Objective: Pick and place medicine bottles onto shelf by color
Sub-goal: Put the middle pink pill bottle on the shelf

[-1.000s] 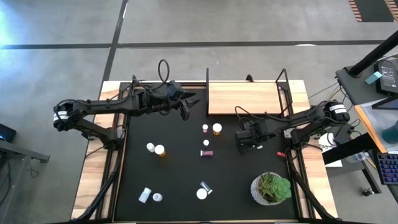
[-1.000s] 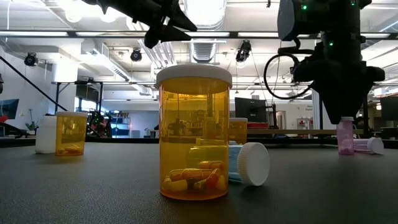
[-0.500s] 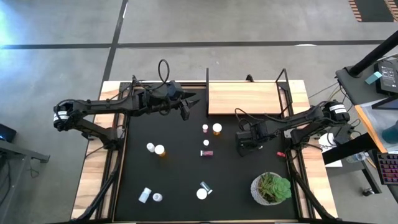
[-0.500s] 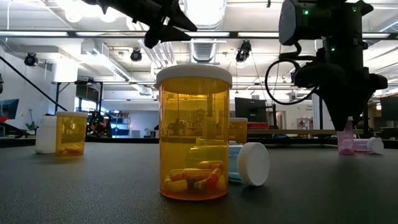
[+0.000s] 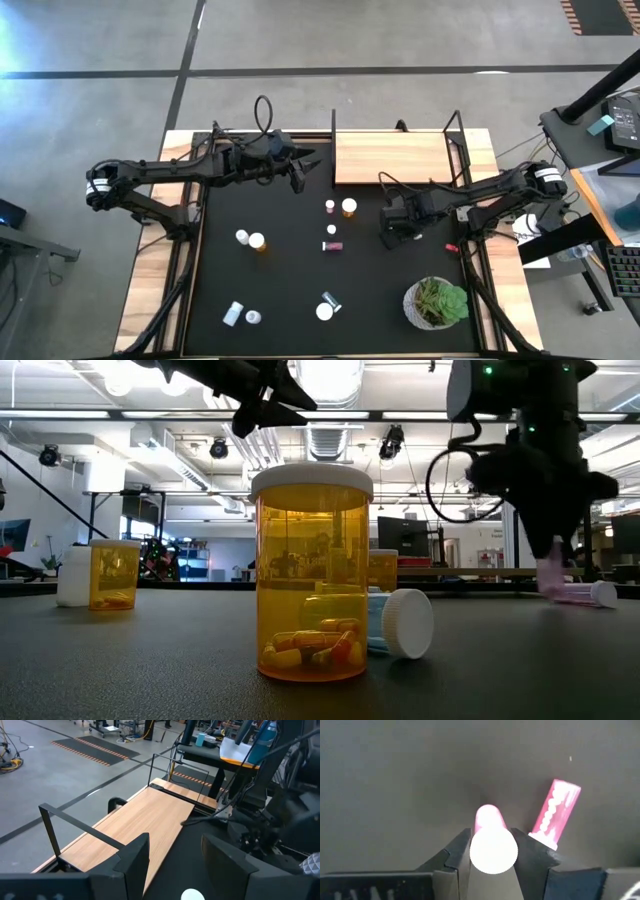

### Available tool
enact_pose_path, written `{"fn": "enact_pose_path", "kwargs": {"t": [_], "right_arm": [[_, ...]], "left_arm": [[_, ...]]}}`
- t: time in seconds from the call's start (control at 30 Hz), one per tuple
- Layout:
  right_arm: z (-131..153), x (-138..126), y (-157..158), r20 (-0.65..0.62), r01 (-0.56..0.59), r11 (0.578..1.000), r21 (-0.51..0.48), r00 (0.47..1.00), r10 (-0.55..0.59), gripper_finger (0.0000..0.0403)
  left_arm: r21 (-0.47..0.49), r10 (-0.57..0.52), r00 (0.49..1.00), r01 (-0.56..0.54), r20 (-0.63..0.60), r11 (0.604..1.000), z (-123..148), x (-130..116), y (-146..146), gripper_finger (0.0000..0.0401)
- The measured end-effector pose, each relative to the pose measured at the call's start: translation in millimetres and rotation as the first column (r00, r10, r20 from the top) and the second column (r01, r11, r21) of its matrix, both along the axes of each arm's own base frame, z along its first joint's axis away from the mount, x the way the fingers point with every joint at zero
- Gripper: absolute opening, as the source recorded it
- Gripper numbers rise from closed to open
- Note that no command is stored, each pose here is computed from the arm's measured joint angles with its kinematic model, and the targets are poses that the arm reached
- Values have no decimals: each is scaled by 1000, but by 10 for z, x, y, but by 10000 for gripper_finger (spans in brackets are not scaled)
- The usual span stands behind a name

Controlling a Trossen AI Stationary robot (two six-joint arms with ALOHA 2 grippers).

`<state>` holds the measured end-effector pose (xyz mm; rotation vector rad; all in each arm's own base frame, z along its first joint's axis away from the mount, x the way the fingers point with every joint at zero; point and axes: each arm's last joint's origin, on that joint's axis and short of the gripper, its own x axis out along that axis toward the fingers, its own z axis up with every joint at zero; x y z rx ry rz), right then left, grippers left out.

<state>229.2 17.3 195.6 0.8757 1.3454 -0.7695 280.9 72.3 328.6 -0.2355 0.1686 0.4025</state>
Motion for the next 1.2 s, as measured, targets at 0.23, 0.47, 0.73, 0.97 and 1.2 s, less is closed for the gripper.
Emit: {"fn": "enact_pose_path", "kwargs": {"t": [0.23,0.47,0.73,0.97,1.2], "right_arm": [[230,56,-238,45,-3,1000,-8,999,3,116],[452,48,-644,38,-107,993,-41,993,109,113],[676,-122,-1267,42,-304,946,-115,950,311,114],[693,-450,-1752,-4,-446,882,-152,893,451,111],[634,-784,-2104,-29,-418,895,-153,908,419,113]], "left_arm": [[-2,0,1000,0,-8,1000,-8,-2,1,164],[-21,-1,996,0,-89,1000,-85,-22,-4,164],[-19,4,996,-6,-86,1000,-81,-25,12,164],[10,30,1000,-30,2,1000,14,-23,89,164],[45,75,987,-82,146,996,166,-29,171,164]]}}
